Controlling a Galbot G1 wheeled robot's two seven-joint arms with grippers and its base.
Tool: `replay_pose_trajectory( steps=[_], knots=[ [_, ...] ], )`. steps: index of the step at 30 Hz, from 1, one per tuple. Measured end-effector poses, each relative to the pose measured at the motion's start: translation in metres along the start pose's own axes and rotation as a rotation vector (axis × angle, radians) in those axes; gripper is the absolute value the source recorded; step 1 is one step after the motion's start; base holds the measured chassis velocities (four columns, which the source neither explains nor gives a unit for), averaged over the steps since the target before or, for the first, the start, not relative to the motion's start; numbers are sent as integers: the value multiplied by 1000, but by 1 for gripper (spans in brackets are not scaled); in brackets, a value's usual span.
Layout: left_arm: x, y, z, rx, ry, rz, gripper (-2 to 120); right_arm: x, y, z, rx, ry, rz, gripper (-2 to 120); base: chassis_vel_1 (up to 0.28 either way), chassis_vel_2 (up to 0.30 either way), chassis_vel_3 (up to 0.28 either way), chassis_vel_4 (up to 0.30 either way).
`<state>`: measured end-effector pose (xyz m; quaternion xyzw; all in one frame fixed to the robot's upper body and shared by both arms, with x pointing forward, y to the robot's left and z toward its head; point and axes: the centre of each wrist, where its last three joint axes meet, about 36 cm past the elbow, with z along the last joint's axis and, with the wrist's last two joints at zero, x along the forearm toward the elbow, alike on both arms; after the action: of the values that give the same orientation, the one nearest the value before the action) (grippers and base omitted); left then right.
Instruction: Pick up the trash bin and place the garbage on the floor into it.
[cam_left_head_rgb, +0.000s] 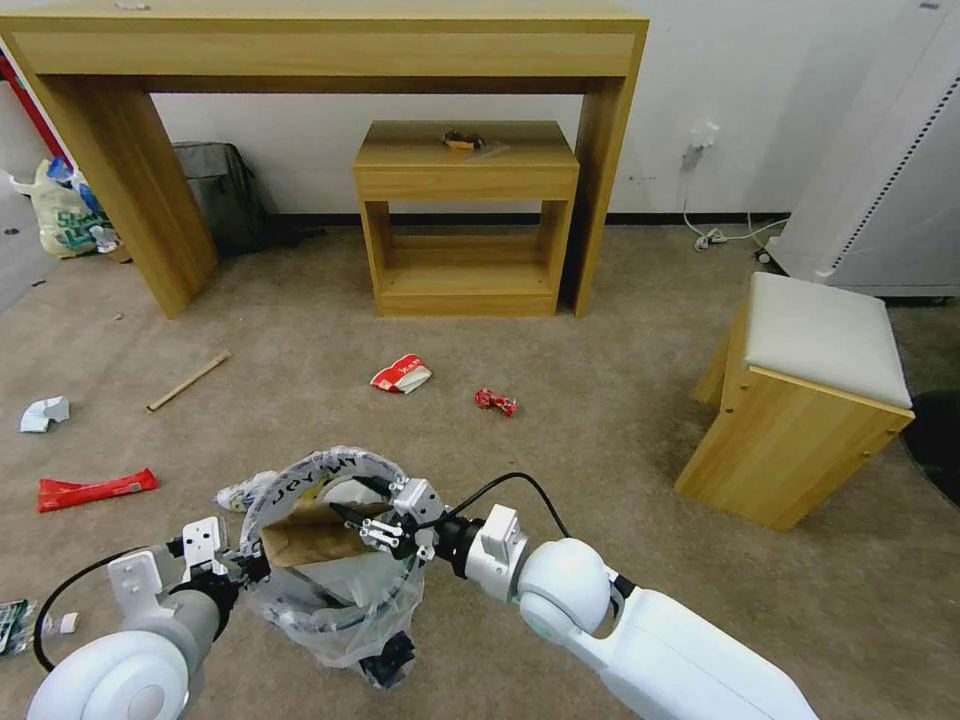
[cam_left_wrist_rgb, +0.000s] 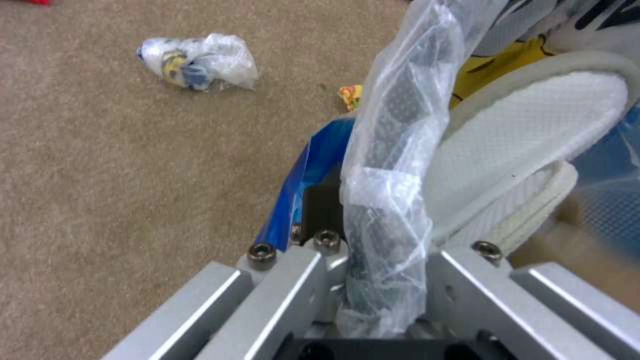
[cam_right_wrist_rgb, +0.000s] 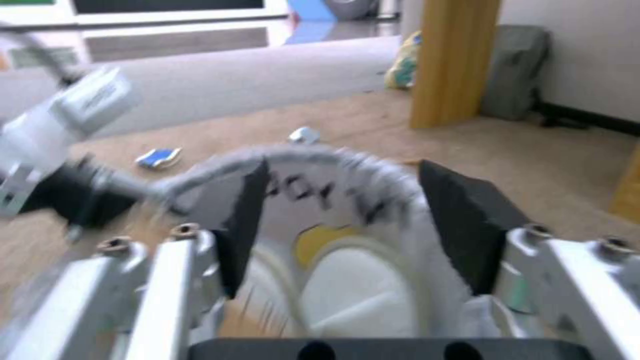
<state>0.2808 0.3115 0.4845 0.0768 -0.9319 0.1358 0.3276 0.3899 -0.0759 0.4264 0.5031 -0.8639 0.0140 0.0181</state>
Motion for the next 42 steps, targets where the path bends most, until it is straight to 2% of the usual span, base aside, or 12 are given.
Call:
replay_pose_trajectory(
  steps=[1, 3, 5, 7, 9, 11, 16, 21, 33, 42],
  knots=[
    [0, 0, 0, 0, 0, 0, 0, 0, 0, 0, 0, 0, 0, 65, 0, 0, 0, 0],
    [0, 2, 0, 10, 1, -2, 0, 10, -9, -11, -10, -12, 61, 76, 0, 0, 0, 0],
    [0, 2, 0, 15, 0, -4, 0, 17, -15, -16, -14, -15, 88, 80, 0, 0, 0, 0],
    [0, 4, 0, 20, 1, -6, 0, 31, -24, -22, -17, -23, 144, 90, 0, 0, 0, 0],
    [0, 5, 0, 22, 2, -6, 0, 38, -29, -24, -16, -25, 171, 93, 0, 0, 0, 0],
    [0, 7, 0, 28, 4, -11, 0, 52, -36, -23, -17, -24, 268, 99, 0, 0, 0, 0],
    [1, 11, 2, 32, 9, -18, 0, 69, -43, -16, -21, -16, 452, 100, 0, 0, 0, 0],
    [3, 15, 3, 30, 13, -21, 0, 89, -50, -7, 9, 0, 552, 100, 0, 0, 0, 0],
    [3, 14, 5, 32, 16, -19, 0, 104, -39, -2, 8, 11, 574, 100, 6, 10, -11, -10],
    [4, 15, 5, 30, 15, -23, 0, 104, -38, 3, 5, 18, 563, 100, 148, 130, -141, -149]
  ],
)
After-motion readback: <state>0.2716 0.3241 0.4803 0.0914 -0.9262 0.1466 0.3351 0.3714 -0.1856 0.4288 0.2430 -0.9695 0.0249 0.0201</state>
